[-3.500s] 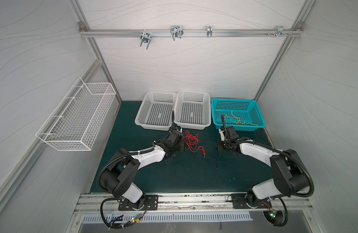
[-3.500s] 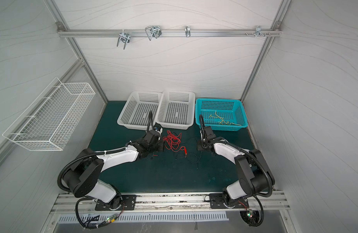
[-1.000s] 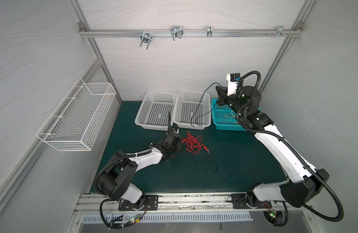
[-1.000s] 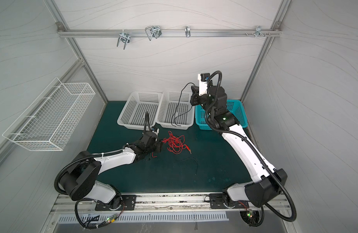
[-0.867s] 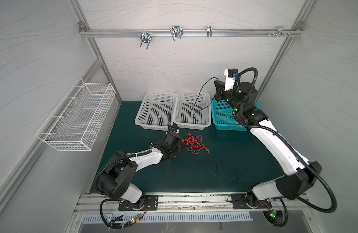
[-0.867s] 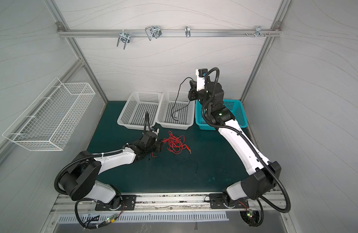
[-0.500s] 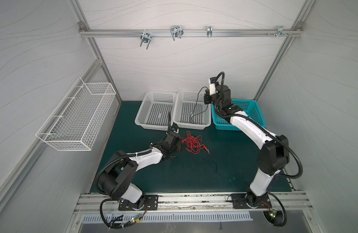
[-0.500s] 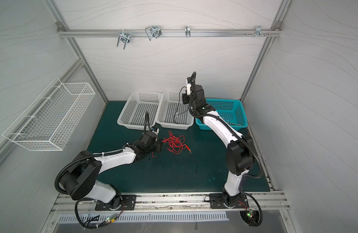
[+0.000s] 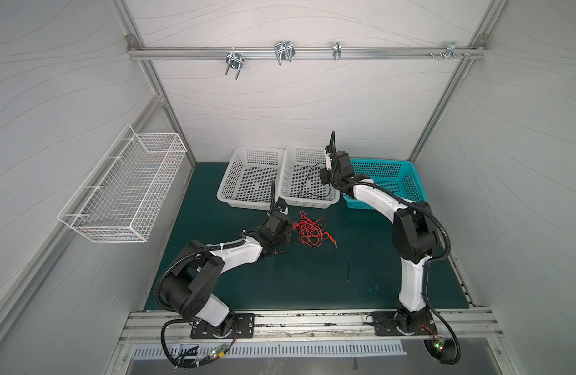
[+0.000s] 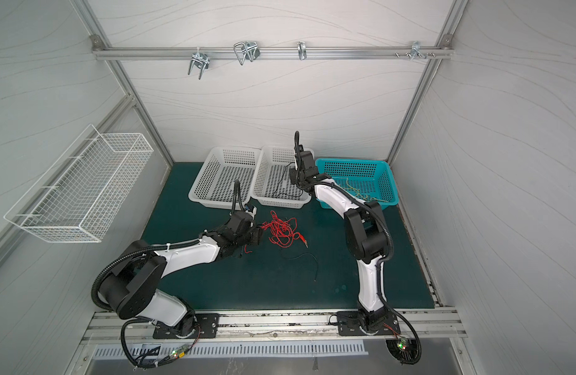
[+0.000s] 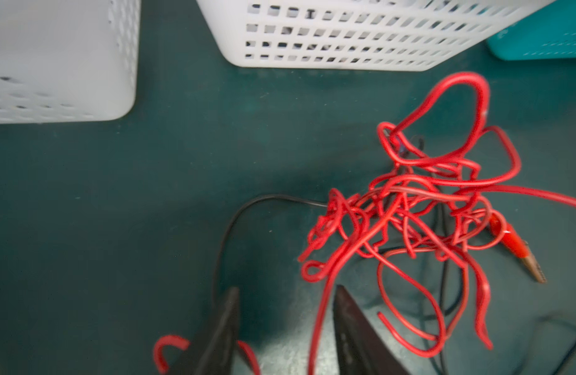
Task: Untangle the cables
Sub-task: 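Open the right gripper to drop the black wire into the white basket, then bring the right gripper back to the bundle beside the left gripper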
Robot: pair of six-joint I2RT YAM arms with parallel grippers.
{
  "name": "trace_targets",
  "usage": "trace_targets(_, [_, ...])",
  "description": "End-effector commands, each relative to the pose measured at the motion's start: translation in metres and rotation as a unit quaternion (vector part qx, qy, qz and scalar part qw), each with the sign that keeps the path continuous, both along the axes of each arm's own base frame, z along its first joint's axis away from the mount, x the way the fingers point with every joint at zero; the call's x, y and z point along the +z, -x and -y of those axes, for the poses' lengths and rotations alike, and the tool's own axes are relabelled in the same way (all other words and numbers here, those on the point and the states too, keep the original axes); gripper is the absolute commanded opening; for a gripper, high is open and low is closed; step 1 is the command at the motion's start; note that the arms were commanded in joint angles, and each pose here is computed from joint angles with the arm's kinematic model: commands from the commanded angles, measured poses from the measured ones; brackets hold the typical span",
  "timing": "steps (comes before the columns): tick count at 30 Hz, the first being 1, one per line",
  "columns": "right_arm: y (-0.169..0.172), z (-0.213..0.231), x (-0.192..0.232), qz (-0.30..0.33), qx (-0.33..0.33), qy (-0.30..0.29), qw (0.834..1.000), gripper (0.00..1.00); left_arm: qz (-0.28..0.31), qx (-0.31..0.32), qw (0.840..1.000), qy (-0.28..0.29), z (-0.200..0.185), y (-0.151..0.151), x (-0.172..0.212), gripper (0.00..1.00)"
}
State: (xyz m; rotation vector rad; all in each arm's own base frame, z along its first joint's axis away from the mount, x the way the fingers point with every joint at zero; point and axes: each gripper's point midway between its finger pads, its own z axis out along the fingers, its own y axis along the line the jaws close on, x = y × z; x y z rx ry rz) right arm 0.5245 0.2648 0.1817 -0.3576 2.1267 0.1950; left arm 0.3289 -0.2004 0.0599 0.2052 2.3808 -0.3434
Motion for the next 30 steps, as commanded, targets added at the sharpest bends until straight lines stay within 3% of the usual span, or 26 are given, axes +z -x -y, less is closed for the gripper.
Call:
trace_targets(1, [0.008, 0.006, -0.015, -0.035, -0.009, 0.013, 0.999, 0.14, 0.032, -0.039, 0.998, 0.041, 0.020, -0.007, 0.028, 0.56])
trace_targets(4, [0.017, 0.011, -0.018, -0.047, -0.010, 0.018, 0.999, 0.29, 0.041, -0.053, 0.996, 0.055, 0.025, -0.006, 0.038, 0.59])
trace_targets(11, [0.034, 0.030, 0.005, -0.042, -0.029, 0.021, 0.998, 0.78, 0.059, -0.079, 0.992, 0.083, 0.037, -0.006, 0.062, 0.69])
trace_targets(14, [0.047, 0.042, 0.015, -0.039, -0.042, 0.016, 0.998, 0.89, 0.061, -0.090, 0.991, 0.084, 0.045, -0.005, 0.068, 0.74])
trace_targets(20, [0.091, 0.048, 0.026, -0.029, -0.009, -0.023, 0.999, 0.90, 0.074, -0.112, 0.991, 0.004, 0.066, -0.005, 0.066, 0.73])
trace_targets(30, [0.185, 0.049, -0.014, -0.095, 0.076, -0.039, 0.992, 0.79, 0.053, -0.123, 0.991, 0.010, 0.083, -0.011, 0.053, 0.71])
